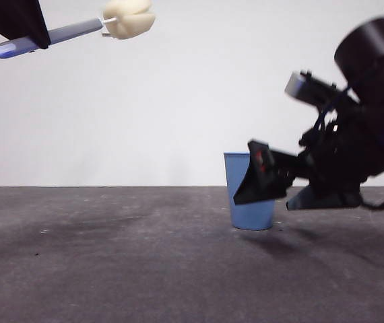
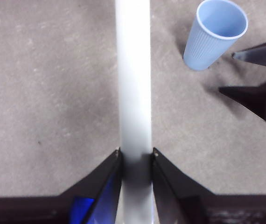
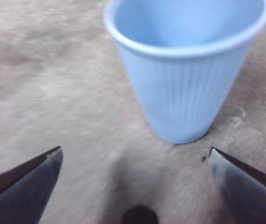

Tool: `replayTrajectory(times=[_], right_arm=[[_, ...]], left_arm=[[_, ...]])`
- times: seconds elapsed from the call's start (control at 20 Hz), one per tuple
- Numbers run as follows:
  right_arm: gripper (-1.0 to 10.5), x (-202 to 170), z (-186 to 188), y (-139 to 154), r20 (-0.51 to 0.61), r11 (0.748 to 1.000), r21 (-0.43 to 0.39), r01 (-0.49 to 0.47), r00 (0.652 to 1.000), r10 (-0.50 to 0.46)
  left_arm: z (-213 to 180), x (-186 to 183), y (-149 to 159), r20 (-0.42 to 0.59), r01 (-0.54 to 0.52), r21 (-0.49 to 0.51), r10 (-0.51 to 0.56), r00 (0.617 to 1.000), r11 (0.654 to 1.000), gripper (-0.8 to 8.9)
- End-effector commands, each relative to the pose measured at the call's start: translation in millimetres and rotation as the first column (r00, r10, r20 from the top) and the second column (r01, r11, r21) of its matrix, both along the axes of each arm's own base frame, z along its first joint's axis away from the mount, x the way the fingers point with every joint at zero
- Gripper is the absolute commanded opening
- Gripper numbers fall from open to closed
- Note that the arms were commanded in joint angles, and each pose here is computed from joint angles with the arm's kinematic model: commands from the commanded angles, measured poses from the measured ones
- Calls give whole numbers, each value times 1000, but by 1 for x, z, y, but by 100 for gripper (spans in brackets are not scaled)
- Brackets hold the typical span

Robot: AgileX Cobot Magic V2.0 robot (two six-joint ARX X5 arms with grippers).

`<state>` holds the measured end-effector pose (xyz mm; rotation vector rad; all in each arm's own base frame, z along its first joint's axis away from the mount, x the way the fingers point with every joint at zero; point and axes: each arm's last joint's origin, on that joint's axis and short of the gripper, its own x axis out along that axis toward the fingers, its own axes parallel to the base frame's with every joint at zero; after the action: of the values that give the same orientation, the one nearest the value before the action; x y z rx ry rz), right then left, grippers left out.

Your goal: Pick up the cup brush,pick up the cup,insert the brush into the cup,clean the cup,put the cup brush back,put the cup back to the fixed position on the table

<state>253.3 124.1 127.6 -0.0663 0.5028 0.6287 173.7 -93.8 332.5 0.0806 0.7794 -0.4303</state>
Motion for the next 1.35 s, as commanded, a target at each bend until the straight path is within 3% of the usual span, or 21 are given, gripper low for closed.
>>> replayTrajectory(times=[0.05, 0.55, 1.0, 1.35], right_arm=[[630, 6, -13, -1, 37, 1000, 11, 5, 999, -6], [630, 22, -38, 2, 186, 995, 99, 23, 982, -41], [625, 52, -37, 13, 229, 992, 117, 40, 971, -66], [395, 58, -40, 14, 229, 992, 115, 51, 970, -76]], left_arm=[[-1, -1, 0, 3, 7, 11, -7, 1000, 1000, -7], [-1, -2, 0, -6, 4, 9, -3, 1000, 1000, -6], [-1, -2, 0, -6, 4, 10, -4, 1000, 1000, -7], [-1, -2, 0, -5, 7, 12, -7, 1000, 1000, -7]])
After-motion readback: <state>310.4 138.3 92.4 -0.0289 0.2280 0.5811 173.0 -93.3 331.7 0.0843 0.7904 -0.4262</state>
